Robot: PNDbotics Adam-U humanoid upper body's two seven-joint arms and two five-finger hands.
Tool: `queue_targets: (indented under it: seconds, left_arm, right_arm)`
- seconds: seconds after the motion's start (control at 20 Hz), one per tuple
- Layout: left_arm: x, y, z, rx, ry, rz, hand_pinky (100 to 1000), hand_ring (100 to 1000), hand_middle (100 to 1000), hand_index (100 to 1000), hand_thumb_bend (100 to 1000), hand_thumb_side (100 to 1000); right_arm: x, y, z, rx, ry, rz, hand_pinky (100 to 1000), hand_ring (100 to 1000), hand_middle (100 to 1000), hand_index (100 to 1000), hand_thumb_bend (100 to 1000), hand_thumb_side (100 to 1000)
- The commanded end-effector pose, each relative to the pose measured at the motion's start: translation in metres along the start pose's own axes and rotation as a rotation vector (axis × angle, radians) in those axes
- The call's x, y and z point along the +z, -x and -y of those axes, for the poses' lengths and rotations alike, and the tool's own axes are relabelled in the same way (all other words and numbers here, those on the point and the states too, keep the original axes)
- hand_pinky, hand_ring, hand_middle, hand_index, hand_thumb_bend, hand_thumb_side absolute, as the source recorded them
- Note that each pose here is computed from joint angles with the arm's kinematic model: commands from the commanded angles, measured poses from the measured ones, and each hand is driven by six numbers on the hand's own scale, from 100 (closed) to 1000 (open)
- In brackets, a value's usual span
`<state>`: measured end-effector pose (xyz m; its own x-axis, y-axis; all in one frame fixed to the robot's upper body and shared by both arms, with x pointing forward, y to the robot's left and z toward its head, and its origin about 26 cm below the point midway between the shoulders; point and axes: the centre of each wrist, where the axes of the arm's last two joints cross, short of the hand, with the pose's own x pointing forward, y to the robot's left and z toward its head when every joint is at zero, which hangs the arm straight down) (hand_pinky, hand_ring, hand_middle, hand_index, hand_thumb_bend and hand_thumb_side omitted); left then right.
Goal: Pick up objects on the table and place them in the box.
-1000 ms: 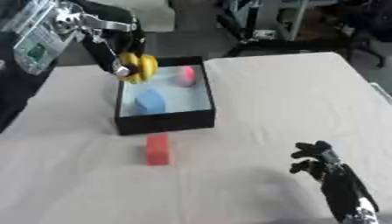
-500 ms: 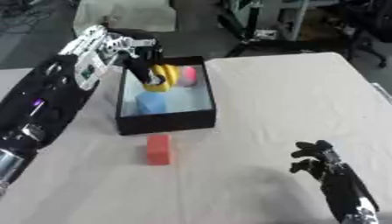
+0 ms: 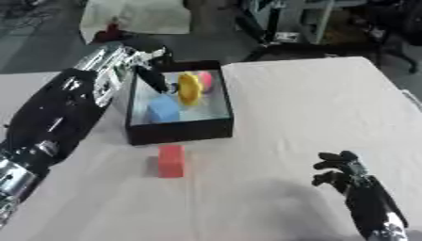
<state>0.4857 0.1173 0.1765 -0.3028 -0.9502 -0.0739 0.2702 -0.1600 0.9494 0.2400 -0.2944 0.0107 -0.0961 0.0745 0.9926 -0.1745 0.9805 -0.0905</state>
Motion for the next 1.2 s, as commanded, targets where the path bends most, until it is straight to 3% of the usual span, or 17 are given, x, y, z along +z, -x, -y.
queue_targets:
  seconds: [0.05, 0.4, 0.7, 1.05, 1.2]
  left_arm:
    - [0.001, 0.004, -0.008, -0.028, -0.081, -0.049, 796, 823, 870, 903, 649, 824]
    - [0.013, 0.017, -0.024, -0.176, -0.247, -0.035, 820, 830, 871, 909, 582, 781]
    - [0.038, 0.023, -0.046, -0.343, -0.246, 0.066, 828, 831, 876, 918, 529, 725]
    - [0.064, 0.032, -0.031, -0.471, -0.127, 0.206, 795, 769, 808, 887, 464, 643]
    - [0.074, 0.030, -0.013, -0.515, -0.048, 0.288, 785, 752, 788, 875, 434, 597]
  right_arm:
    - [-0.003, -0.005, 0.002, 0.003, -0.006, 0.017, 746, 516, 602, 761, 100, 1000]
    - [-0.003, -0.005, 0.003, 0.005, 0.003, 0.020, 746, 516, 602, 761, 100, 1000]
    - [-0.002, -0.005, 0.004, 0.013, 0.008, 0.013, 746, 516, 603, 761, 100, 1000]
    - [0.000, -0.005, 0.007, 0.024, 0.016, 0.010, 746, 516, 603, 761, 100, 1000]
    - [0.000, -0.005, 0.008, 0.028, 0.015, 0.010, 746, 516, 603, 761, 100, 1000]
